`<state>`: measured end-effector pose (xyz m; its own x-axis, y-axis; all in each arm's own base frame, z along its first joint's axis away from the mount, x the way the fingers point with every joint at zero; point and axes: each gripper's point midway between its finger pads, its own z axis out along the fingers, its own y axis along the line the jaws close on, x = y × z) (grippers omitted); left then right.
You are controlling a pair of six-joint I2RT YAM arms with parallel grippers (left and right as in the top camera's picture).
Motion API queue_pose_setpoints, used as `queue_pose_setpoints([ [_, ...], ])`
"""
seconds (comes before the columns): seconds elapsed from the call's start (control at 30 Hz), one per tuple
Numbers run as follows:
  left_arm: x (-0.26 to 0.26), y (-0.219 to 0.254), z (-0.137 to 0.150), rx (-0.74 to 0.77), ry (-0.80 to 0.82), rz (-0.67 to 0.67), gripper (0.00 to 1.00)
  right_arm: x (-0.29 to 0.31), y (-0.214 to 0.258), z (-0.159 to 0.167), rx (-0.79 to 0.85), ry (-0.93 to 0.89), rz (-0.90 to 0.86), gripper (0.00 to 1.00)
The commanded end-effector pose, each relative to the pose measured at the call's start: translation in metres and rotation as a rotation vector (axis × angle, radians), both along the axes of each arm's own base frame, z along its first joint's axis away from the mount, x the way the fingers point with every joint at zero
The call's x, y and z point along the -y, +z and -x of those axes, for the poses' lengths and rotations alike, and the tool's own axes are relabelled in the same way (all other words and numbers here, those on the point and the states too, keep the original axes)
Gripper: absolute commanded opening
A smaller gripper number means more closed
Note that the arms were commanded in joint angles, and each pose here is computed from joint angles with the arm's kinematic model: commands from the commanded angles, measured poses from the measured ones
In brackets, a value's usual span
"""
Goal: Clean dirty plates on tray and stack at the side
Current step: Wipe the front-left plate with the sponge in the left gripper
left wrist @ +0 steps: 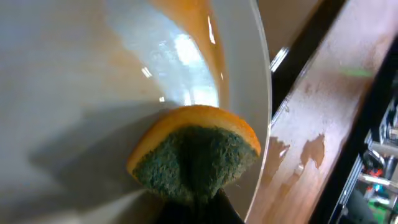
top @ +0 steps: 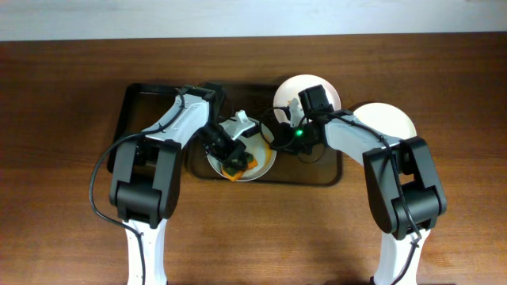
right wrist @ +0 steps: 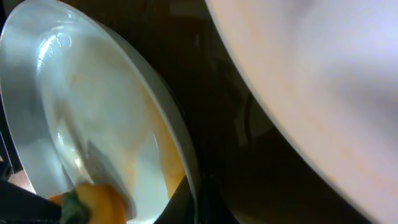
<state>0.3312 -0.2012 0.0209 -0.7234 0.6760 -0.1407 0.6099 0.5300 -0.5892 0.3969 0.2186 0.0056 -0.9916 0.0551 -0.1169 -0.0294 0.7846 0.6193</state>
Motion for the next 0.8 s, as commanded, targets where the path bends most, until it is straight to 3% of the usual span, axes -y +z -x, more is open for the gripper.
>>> queue_pose_setpoints([
  [0.0, 0.006, 0.009, 0.005, 0.072, -0.120, 0.095, 0.00, 0.002, -0.005, 0.003, -0.017, -0.006, 0.002, 0.04],
  [0.2, 0.002, -0.005, 0.006, 0.120, -0.182, 0.033, 0.00, 0.002, -0.005, 0.002, -0.017, -0.006, 0.002, 0.04],
  [0.3, -0.004, -0.020, -0.018, 0.092, 0.075, -0.148, 0.00, 0.002, -0.005, 0.002, -0.016, -0.006, 0.002, 0.04],
  [0.37, -0.024, -0.032, -0.039, 0.101, 0.319, -0.357, 0.00, 0.002, -0.005, 0.002, -0.016, -0.007, 0.004, 0.04],
  [0.53, -0.073, -0.037, -0.088, 0.266, 0.761, -0.661, 0.00, 0.003, -0.006, 0.002, -0.014, -0.010, 0.012, 0.04],
  [0.63, -0.074, -0.026, -0.125, 0.411, 0.847, -0.621, 0.00, 0.003, -0.006, 0.002, -0.015, -0.010, 0.012, 0.04],
  [0.77, -0.041, 0.063, -0.155, 0.507, 0.824, -0.388, 0.00, 0.005, -0.008, 0.002, -0.018, -0.014, 0.025, 0.04],
])
